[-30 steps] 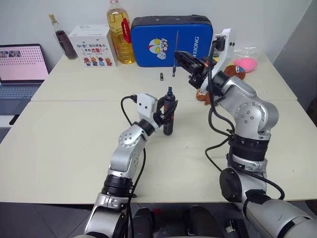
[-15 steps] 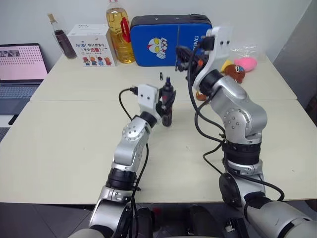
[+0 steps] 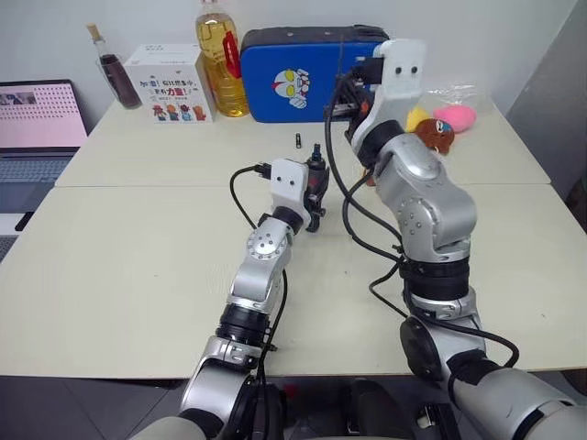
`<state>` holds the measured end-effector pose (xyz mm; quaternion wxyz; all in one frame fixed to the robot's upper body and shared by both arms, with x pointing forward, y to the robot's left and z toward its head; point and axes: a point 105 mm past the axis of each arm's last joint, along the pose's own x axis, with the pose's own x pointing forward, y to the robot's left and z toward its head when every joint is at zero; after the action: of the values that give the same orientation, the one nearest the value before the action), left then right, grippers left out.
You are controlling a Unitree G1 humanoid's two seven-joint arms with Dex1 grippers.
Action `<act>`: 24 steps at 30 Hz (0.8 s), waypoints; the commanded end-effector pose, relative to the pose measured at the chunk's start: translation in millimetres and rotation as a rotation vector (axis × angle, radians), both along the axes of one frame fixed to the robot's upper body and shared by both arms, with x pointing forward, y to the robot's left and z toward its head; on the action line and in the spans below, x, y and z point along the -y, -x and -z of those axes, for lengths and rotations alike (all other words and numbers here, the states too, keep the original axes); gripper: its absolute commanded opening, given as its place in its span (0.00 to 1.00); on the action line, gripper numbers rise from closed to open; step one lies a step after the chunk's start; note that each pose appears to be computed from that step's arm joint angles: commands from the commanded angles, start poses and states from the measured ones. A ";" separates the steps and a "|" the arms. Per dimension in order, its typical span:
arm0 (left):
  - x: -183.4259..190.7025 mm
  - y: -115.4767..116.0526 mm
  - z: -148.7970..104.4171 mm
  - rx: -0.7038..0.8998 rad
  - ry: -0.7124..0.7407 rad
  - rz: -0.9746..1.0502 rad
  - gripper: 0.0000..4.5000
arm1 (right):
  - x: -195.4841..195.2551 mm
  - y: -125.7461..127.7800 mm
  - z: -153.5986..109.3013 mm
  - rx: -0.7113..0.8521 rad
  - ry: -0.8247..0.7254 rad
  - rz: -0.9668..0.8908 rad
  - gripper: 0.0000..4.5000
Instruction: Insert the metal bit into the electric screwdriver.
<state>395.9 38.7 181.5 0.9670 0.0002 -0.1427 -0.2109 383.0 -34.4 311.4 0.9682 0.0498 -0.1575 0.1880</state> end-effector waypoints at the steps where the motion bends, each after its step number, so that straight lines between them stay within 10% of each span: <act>1: 7.1 1.7 -16.2 0.077 -0.001 0.008 0.37 | -4.0 3.3 -3.4 0.037 -0.016 0.020 0.00; 24: 3.7 4.0 -13.2 0.071 -0.010 -0.001 0.37 | -22.9 11.1 5.2 -0.002 -0.083 -0.008 0.00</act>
<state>395.9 36.4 180.6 0.9657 0.0104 -0.1507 -0.2111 385.5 -20.7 284.2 0.9755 0.0689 -0.1261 0.1668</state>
